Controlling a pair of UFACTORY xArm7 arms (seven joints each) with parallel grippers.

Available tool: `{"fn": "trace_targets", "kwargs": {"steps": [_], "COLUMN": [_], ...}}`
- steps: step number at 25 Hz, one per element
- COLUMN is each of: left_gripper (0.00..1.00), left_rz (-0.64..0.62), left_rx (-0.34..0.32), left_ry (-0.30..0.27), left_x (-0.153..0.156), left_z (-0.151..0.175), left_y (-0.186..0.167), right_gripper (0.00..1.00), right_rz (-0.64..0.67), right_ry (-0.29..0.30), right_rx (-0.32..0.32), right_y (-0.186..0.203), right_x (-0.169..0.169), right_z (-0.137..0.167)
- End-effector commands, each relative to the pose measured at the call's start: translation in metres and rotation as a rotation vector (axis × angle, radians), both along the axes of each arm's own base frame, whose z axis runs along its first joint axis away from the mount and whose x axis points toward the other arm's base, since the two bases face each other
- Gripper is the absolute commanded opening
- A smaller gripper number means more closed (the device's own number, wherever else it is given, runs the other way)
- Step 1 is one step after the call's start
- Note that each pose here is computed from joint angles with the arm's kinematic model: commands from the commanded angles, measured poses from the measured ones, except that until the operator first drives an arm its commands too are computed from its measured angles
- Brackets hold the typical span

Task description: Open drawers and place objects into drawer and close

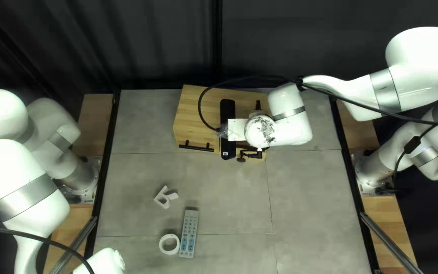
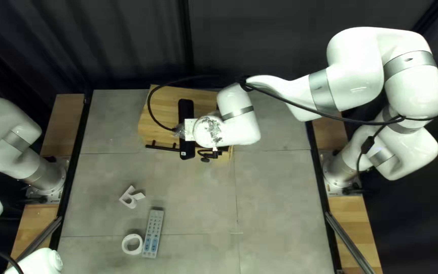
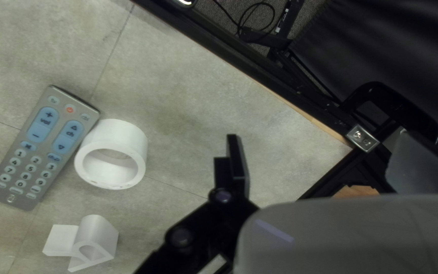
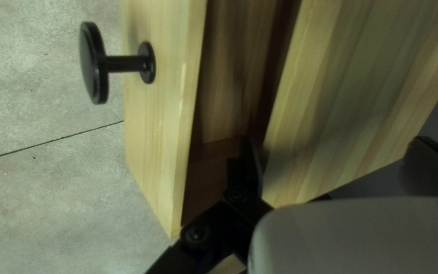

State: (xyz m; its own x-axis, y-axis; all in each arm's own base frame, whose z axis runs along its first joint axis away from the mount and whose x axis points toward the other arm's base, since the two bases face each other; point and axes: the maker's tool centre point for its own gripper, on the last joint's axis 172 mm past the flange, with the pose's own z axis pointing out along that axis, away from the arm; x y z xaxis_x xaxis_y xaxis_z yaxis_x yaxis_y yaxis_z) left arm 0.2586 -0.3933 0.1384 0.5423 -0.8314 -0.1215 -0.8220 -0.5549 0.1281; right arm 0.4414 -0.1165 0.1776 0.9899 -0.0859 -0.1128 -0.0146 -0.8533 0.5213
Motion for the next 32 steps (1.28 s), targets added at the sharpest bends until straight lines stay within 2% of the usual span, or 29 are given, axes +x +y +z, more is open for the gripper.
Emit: {"fn": "trace_targets", "kwargs": {"steps": [1,16,32], "left_gripper": [1.0,1.0,1.0], "left_rz": [0.0,0.0,0.0], "left_rx": [0.0,0.0,0.0], "left_ry": [0.0,0.0,0.0], "left_x": [0.0,0.0,0.0], "left_z": [0.0,0.0,0.0], "left_y": [0.0,0.0,0.0], "right_gripper": [1.0,1.0,1.0], "right_rz": [-0.002,0.0,0.005], "right_ry": [0.0,0.004,0.019], "right_rx": [-0.002,0.0,-0.015], "right_y": [-0.002,0.0,-0.012], "right_x": [0.0,0.0,-0.001], "right_z": [0.002,-0.001,0.012]}}
